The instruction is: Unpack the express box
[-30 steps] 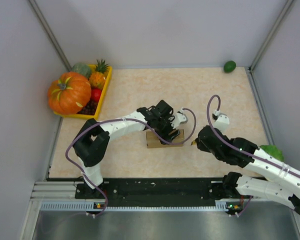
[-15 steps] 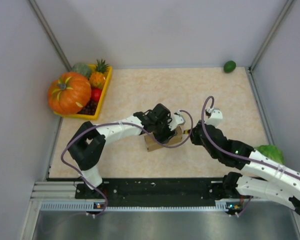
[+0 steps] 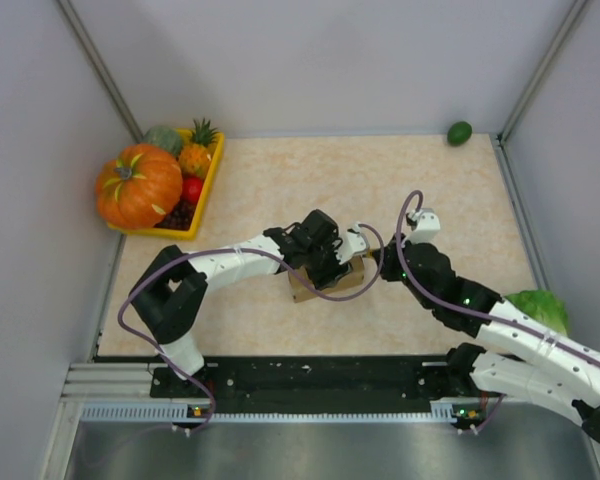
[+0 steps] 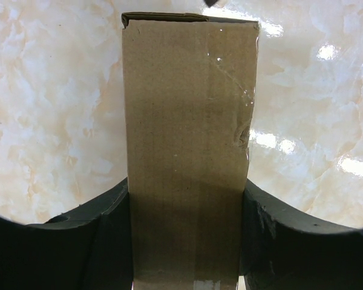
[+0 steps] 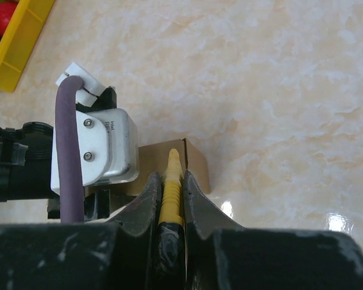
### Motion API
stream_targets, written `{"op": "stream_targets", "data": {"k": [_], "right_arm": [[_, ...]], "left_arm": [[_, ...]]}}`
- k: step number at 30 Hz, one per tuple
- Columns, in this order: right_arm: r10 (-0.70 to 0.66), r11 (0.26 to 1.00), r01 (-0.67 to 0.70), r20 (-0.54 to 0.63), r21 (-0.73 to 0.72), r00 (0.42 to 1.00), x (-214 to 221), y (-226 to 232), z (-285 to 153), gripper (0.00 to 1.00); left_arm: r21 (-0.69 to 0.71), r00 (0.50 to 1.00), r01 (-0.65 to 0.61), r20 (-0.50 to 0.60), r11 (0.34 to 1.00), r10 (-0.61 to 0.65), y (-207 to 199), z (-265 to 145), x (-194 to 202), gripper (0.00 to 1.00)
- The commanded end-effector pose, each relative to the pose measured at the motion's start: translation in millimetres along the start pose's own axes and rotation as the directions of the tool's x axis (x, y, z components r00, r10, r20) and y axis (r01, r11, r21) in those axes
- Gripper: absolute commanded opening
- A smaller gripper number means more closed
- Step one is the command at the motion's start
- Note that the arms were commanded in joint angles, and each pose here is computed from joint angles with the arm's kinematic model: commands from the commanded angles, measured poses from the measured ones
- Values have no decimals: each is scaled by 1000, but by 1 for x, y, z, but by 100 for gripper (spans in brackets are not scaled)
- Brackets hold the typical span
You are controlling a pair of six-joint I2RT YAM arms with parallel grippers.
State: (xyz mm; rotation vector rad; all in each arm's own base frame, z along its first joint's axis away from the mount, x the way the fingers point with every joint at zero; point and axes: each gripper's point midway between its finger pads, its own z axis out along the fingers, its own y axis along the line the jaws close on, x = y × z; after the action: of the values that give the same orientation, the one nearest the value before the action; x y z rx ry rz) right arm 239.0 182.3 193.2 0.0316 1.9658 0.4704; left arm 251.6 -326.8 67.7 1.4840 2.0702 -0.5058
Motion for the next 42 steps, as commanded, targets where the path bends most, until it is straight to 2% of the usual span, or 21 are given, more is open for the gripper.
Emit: {"op": "stream_targets", "data": {"k": [1, 8, 19, 32, 42], "right_arm": [[-14, 999, 15, 13, -46, 1000, -5, 10, 6, 0], [-30, 999, 30, -26, -21, 999, 9, 5, 14, 0], [-39, 999, 39, -14, 16, 999, 7, -4, 13, 0], [-15, 1000, 15, 55, -2, 998, -9, -3, 6, 0], [-30, 999, 30, 12, 11, 999, 2, -3, 14, 0]], "left_arm": [[-7, 999, -44, -20, 999, 44, 1, -1, 9, 25], [-4, 999, -44, -27, 999, 44, 1, 0, 10, 23], [-7, 998, -43, -39, 999, 43, 2, 2, 13, 22], [-8, 998, -39, -49, 999, 38, 2, 2, 16, 22], [-8, 998, -38, -51, 999, 38, 2, 3, 16, 21]]}}
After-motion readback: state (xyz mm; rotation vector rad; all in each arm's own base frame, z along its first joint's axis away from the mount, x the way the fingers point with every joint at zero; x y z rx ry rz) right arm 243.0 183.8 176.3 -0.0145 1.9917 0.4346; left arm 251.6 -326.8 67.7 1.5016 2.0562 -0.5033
